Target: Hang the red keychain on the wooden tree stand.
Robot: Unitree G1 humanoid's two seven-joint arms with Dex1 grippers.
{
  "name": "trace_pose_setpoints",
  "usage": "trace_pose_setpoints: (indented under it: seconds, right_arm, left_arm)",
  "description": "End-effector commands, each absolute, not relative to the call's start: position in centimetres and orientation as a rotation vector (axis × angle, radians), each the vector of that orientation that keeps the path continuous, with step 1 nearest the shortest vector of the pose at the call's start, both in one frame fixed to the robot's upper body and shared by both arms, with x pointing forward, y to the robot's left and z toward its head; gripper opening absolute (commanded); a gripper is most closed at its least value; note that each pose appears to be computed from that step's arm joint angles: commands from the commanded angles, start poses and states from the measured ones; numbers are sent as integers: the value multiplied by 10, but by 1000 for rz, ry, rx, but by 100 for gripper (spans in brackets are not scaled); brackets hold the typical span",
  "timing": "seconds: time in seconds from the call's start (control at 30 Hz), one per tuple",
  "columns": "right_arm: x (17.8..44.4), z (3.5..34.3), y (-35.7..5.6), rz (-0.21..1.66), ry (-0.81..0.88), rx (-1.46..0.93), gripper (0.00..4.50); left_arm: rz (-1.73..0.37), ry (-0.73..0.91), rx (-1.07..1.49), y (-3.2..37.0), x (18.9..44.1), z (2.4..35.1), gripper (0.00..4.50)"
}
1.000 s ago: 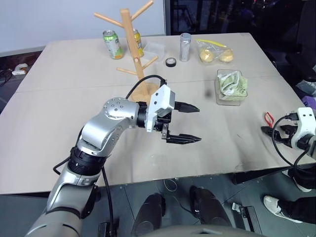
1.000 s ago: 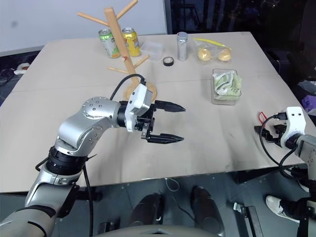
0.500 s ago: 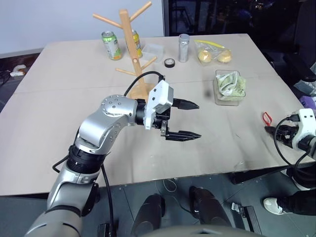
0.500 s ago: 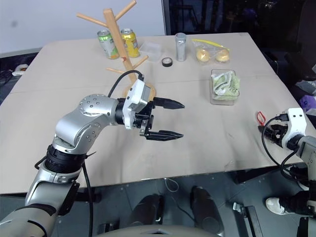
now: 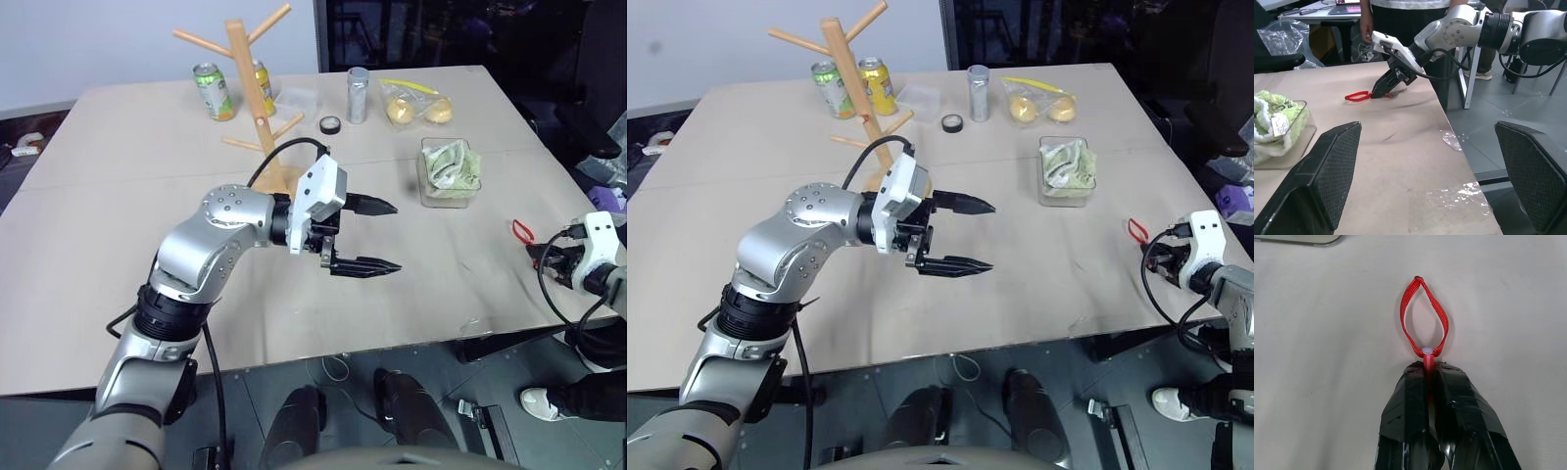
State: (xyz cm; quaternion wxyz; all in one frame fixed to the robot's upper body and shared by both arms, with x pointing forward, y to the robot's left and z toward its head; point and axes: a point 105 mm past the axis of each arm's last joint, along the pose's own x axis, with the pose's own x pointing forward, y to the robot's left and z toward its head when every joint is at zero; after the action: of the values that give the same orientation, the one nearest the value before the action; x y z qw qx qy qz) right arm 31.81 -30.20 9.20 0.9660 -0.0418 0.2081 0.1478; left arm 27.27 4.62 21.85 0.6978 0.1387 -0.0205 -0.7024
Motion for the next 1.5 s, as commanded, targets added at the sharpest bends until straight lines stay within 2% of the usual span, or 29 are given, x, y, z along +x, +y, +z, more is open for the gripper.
trace_pose_setpoints:
  seconds: [0.03, 0.2, 0.33, 0.47, 0.63, 0.87, 1.13, 1.5]
  right_arm:
    - [311, 116, -261, 449, 297, -196, 13]
    - [295, 161, -183, 590, 25, -223, 13]
    - [295, 187, -133, 640, -122, -202, 13]
    - [306, 207, -95, 669, -226, -120, 13]
    - [319, 229, -48, 760, -367, -136, 13]
    - [339, 253, -5, 813, -571, -253, 13]
    - [349, 262, 44, 912, -661, -256, 13]
    - [362, 265, 69, 961, -616, -237, 13]
  left_arm:
    - [-1520, -100, 300, 56, 269, 231, 450]
    - [-1410, -35, 228, 81, 263, 224, 450]
    - [-1256, -1, 159, 105, 265, 224, 450]
    - [-1059, -56, 54, 133, 269, 241, 450]
    - [-826, -134, -75, 166, 268, 261, 450]
    - [-703, -160, -117, 192, 263, 267, 450]
    - [-625, -172, -82, 222, 263, 277, 450]
    - [-653, -177, -66, 217, 266, 277, 450]
